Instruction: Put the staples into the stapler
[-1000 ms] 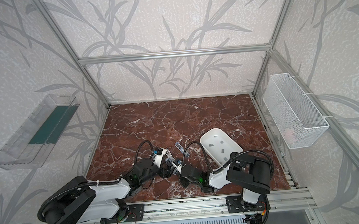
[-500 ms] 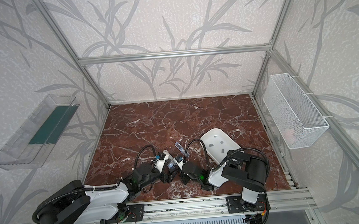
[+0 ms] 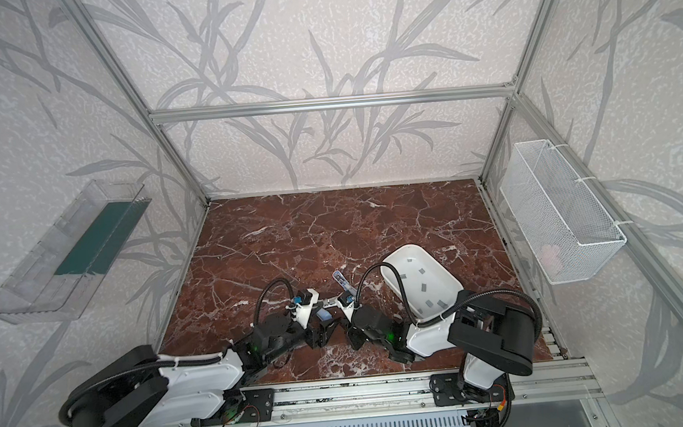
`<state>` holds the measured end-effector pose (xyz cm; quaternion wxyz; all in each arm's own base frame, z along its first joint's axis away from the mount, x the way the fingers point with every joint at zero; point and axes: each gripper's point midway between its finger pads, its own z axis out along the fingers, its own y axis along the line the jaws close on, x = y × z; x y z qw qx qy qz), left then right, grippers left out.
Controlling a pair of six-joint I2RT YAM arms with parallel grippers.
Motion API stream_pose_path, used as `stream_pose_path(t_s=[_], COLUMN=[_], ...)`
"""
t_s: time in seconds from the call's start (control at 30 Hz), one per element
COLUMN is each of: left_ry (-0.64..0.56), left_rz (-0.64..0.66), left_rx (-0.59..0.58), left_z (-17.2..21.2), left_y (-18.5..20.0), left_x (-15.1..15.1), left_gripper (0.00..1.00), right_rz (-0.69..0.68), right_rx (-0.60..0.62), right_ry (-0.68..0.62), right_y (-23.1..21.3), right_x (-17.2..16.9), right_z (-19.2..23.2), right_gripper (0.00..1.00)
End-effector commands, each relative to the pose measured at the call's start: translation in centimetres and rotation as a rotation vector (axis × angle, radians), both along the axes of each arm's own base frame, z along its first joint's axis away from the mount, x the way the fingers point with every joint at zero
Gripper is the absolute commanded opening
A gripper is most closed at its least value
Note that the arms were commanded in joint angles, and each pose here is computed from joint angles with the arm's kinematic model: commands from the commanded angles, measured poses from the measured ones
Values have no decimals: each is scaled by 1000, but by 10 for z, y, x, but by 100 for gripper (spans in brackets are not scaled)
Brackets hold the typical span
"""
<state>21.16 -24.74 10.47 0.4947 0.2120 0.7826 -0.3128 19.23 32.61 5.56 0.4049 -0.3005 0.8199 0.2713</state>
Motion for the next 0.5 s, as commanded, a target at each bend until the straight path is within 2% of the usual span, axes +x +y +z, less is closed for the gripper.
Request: stream_pose_path(t_s=[0.0, 0.07, 0.17, 0.27, 0.47], left_ry=[62, 48, 110, 165, 221], left_rz=[253, 359, 485, 503, 508], left_rx=[54, 29, 16, -11, -23], left_z=[7, 13, 8, -4, -18], left_y=[37, 60, 92, 103, 107], left_x=[21, 24, 24, 20, 18], left_gripper=[78, 77, 73, 73, 72], right_rz=[-10, 6, 13, -6, -23], right_rx=[-16, -4, -17, -58, -143], right_ry=[-13, -21, -23, -6, 52], right_y=[3, 11, 22, 31, 45], right_x=[5, 4, 5, 11, 18], right_z=[22, 35, 50, 53, 34], right_gripper=[22, 25, 27, 27, 27])
